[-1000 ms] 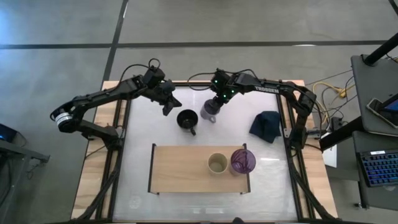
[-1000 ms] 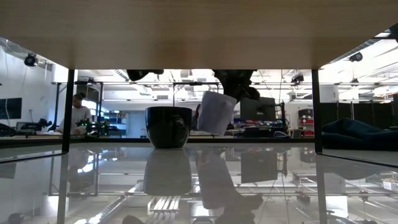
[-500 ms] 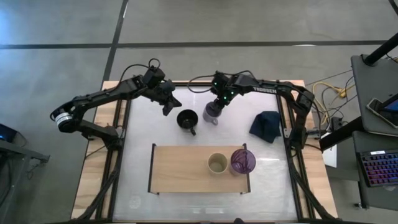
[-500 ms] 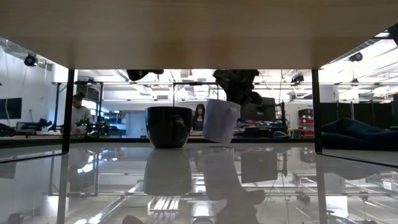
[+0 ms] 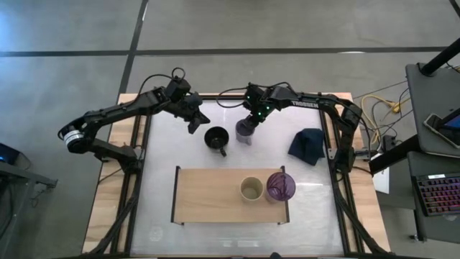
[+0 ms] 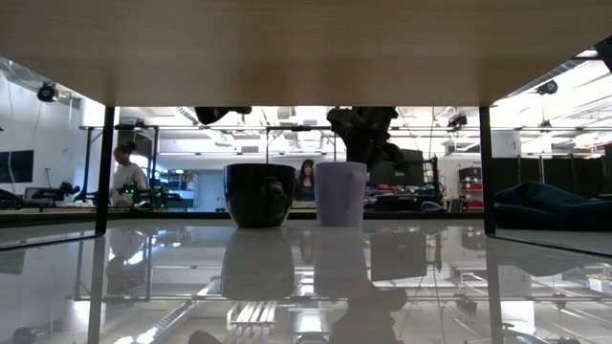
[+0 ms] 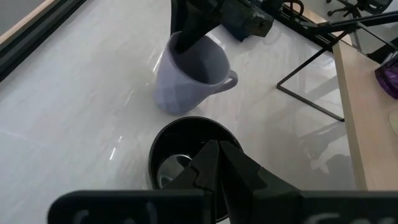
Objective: Stack small to large cups/mugs on shelf
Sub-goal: Move the gray mug to the middle top of the table, then move the black mug to the top left of the table
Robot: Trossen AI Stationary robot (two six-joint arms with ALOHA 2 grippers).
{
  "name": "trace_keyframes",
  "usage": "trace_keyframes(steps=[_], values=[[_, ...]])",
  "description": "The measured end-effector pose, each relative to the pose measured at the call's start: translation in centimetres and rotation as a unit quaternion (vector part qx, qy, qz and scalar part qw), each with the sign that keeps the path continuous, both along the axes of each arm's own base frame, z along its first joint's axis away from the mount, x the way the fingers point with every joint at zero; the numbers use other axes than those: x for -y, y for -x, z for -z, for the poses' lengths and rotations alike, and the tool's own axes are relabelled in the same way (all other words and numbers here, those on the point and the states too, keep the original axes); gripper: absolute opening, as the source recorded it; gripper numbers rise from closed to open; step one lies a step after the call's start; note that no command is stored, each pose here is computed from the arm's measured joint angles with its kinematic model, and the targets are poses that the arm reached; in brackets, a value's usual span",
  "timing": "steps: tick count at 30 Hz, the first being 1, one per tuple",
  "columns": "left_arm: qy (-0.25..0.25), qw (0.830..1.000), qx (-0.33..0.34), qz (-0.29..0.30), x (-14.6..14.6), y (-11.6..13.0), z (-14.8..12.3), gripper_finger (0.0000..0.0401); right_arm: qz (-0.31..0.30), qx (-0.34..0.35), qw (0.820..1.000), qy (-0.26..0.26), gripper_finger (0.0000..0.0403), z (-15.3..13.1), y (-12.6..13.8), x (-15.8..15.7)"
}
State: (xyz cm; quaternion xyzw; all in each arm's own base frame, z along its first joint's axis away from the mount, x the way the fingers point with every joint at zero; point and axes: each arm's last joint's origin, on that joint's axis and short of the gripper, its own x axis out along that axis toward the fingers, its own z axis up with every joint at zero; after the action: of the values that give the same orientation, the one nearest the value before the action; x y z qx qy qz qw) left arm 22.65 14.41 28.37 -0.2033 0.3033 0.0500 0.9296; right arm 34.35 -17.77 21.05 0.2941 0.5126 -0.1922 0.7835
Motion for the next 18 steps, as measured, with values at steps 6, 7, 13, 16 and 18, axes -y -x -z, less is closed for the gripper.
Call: trace_keyframes(steps=[6,7,13,16,18], values=[[0.000,1.000,0.000,0.000,0.0,0.0,0.0,0.0000,0.000,-0.001,1.000,0.000,0.0099,0.0,0.0,0.0],[0.000,1.000,0.000,0.000,0.0,0.0,0.0,0.0000,0.000,-0.001,1.000,0.000,0.0103,0.0,0.0,0.0],[0.008,1.000,-0.018,0.003,0.1,0.2,0.4,0.0000,0.001,0.002,1.000,0.005,0.0120,-0.4,0.0,0.0],[0.007,0.999,-0.046,-0.005,0.0,0.2,1.0,0.0000,0.000,0.012,1.000,0.011,0.0125,-1.2,-0.2,0.2],[0.004,0.998,-0.060,-0.014,-0.1,0.1,1.4,0.0000,-0.001,0.019,1.000,0.018,0.0129,-1.9,-0.5,0.3]])
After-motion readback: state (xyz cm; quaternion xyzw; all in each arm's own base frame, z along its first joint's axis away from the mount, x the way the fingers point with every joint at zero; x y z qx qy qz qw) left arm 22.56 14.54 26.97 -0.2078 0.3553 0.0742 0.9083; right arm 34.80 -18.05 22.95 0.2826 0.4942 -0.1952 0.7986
